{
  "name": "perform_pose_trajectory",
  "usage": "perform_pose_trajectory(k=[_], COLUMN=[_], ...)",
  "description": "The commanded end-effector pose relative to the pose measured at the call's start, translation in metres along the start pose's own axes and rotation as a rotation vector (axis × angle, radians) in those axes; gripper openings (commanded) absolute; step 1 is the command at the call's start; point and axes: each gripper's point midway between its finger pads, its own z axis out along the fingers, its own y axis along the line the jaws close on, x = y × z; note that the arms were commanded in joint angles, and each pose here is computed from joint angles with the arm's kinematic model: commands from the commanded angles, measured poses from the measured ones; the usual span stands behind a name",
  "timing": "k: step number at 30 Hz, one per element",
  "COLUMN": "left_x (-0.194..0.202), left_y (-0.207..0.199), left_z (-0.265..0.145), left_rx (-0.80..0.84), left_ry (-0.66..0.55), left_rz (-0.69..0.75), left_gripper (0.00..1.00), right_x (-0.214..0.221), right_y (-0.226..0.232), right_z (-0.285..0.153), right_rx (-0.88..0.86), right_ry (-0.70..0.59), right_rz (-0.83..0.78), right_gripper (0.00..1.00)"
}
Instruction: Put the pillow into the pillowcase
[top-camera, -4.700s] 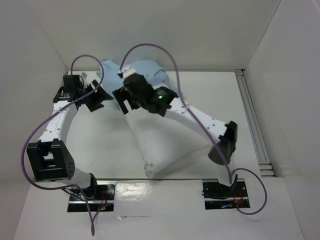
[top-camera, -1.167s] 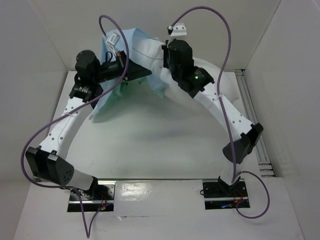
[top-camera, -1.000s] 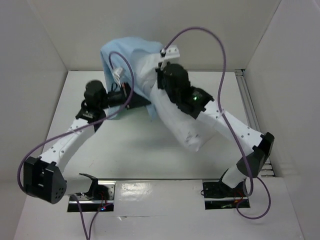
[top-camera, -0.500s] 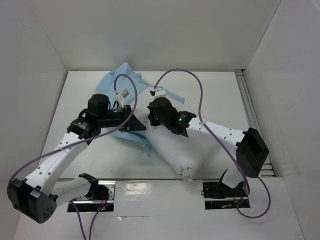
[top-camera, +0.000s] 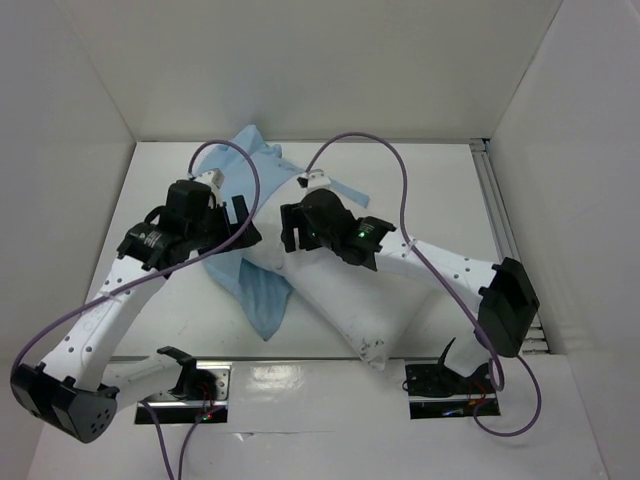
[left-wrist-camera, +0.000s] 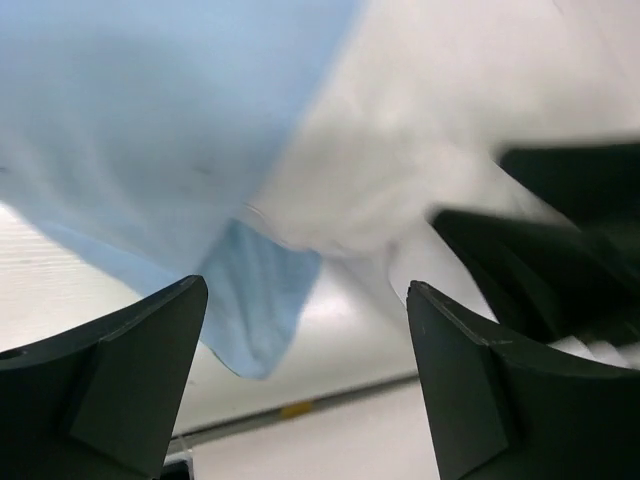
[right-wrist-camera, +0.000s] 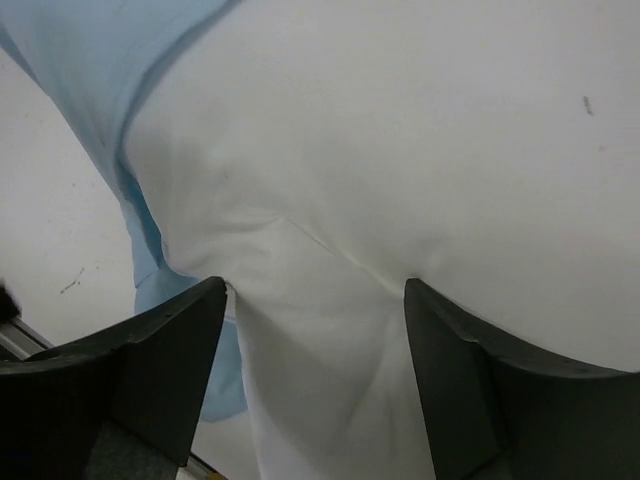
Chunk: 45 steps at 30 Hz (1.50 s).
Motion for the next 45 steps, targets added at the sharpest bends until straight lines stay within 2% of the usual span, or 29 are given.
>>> perform_pose_trajectory(k=[1,2,6,8,13,16,17,18,19,20,22,26,27,30,31,33,34,36,37,38,39,40,42,43,44,45], left_x=[-0.042,-0.044,-0.053,-0.068,-0.080,-0.091,-0.094,-0.094,-0.097,-0.097,-0.097,-0.092,-0.092,-0.084,-0.076,-0.066,-0.060,-0.043,-0.038,-0.037,-0.042,-0.046,-0.059,-0.079,-0.089,-0.093], left_y=[0.040,0.050,0.047,0.042,0.050,0.057,0.058,0.058,0.056,0.056,0.056,0.052,0.045,0.025,0.000,-0.025,-0.047,-0.075,-0.101,-0.114,-0.133,-0.150,-0.172,-0.191,-0.195,-0.193], left_z=[-0.007,-0.001,0.024,0.029,0.056,0.054,0.054,0.054,0.053,0.053,0.052,0.053,0.052,0.054,0.054,0.055,0.052,0.058,0.054,0.053,0.045,0.042,0.027,0.007,0.003,-0.001], left_rx=[-0.272,-0.324,-0.345,-0.356,-0.461,-0.532,-0.541,-0.542,-0.538,-0.538,-0.539,-0.511,-0.478,-0.376,-0.271,-0.165,-0.072,0.024,0.116,0.160,0.243,0.301,0.389,0.445,0.442,0.413], left_ry=[-0.199,-0.197,-0.176,-0.217,-0.195,-0.210,-0.212,-0.212,-0.217,-0.217,-0.214,-0.186,-0.173,-0.121,-0.089,-0.055,-0.025,0.042,0.065,0.071,0.072,0.067,0.043,-0.017,-0.044,-0.048], left_rz=[-0.049,-0.038,-0.003,0.022,0.089,0.115,0.127,0.128,0.134,0.135,0.145,0.146,0.144,0.160,0.174,0.191,0.200,0.232,0.242,0.242,0.245,0.246,0.256,0.266,0.267,0.262], left_gripper=[0.94,0.94,0.91,0.88,0.83,0.72,0.63,0.59,0.48,0.47,0.29,0.03,0.00,0.00,0.00,0.00,0.00,0.00,0.00,0.00,0.00,0.00,0.00,0.00,0.00,0.00], right_x=[-0.025,-0.030,-0.030,-0.028,0.004,0.021,0.026,0.036,0.043,0.051,0.067,0.085,0.088,0.100,0.104,0.105,0.108,0.084,0.058,0.041,0.020,-0.024,-0.078,-0.102,-0.139,-0.152], right_y=[-0.015,-0.027,-0.069,-0.096,-0.150,-0.165,-0.170,-0.173,-0.173,-0.171,-0.168,-0.157,-0.154,-0.141,-0.135,-0.126,-0.119,-0.103,-0.094,-0.094,-0.098,-0.092,-0.086,-0.093,-0.091,-0.093], right_z=[-0.035,-0.048,-0.084,-0.096,-0.129,-0.142,-0.144,-0.147,-0.147,-0.146,-0.143,-0.134,-0.131,-0.117,-0.106,-0.093,-0.085,-0.063,-0.049,-0.043,-0.038,-0.037,-0.050,-0.056,-0.071,-0.079], right_rx=[0.089,0.146,0.296,0.368,0.456,0.452,0.455,0.450,0.430,0.415,0.388,0.320,0.304,0.213,0.162,0.106,0.070,-0.043,-0.094,-0.100,-0.103,-0.113,-0.142,-0.130,-0.142,-0.137], right_ry=[-0.050,-0.074,-0.101,-0.114,-0.067,-0.047,-0.045,-0.035,-0.013,0.008,0.050,0.094,0.104,0.143,0.150,0.148,0.149,0.091,0.053,0.035,0.000,-0.054,-0.165,-0.227,-0.301,-0.325], right_rz=[0.014,0.037,0.153,0.243,0.400,0.499,0.528,0.553,0.582,0.585,0.638,0.691,0.707,0.730,0.745,0.753,0.754,0.740,0.692,0.672,0.608,0.569,0.501,0.457,0.435,0.423], right_gripper=[0.81,0.83,0.87,0.89,0.89,0.89,0.89,0.89,0.90,0.90,0.90,0.90,0.90,0.91,0.91,0.90,0.86,0.54,0.38,0.04,0.00,0.00,0.00,0.00,0.00,0.00])
